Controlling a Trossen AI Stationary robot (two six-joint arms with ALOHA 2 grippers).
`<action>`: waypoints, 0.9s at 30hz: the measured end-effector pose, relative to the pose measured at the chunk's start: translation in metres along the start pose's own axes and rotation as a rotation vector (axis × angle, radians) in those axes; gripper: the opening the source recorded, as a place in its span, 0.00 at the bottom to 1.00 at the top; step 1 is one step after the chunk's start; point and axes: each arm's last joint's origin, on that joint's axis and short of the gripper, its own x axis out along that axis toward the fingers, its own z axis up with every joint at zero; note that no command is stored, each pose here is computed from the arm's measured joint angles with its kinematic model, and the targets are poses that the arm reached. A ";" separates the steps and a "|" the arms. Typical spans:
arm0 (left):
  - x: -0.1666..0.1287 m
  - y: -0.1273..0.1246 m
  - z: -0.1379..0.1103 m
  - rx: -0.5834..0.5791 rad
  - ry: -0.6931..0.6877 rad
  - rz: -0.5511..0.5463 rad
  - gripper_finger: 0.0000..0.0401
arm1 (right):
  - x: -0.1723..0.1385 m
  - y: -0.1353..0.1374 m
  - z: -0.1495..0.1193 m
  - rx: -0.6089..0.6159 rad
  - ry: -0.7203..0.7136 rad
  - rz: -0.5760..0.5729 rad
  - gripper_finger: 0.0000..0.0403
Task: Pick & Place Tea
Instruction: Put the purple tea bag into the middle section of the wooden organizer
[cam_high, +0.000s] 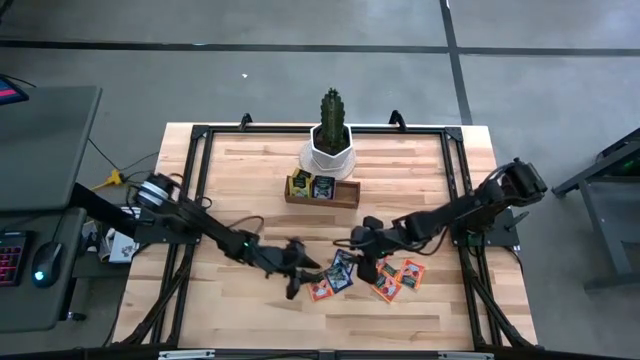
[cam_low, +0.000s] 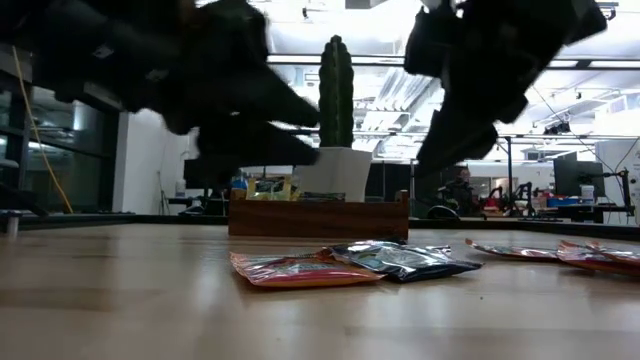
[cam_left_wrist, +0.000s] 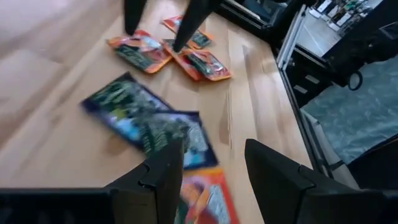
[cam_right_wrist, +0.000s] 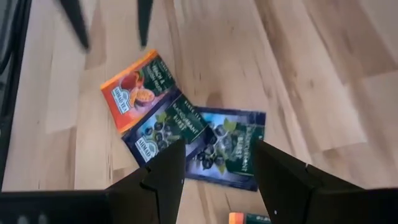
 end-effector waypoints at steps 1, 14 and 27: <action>0.007 -0.004 0.001 0.001 -0.001 0.000 0.42 | 0.001 -0.001 -0.003 0.008 -0.003 0.005 0.44; 0.056 -0.040 0.008 0.076 0.197 0.173 0.42 | 0.005 0.005 -0.030 -0.003 -0.015 0.078 0.44; 0.073 -0.038 -0.003 0.051 0.227 0.186 0.42 | 0.006 0.001 -0.021 -0.033 -0.090 0.067 0.44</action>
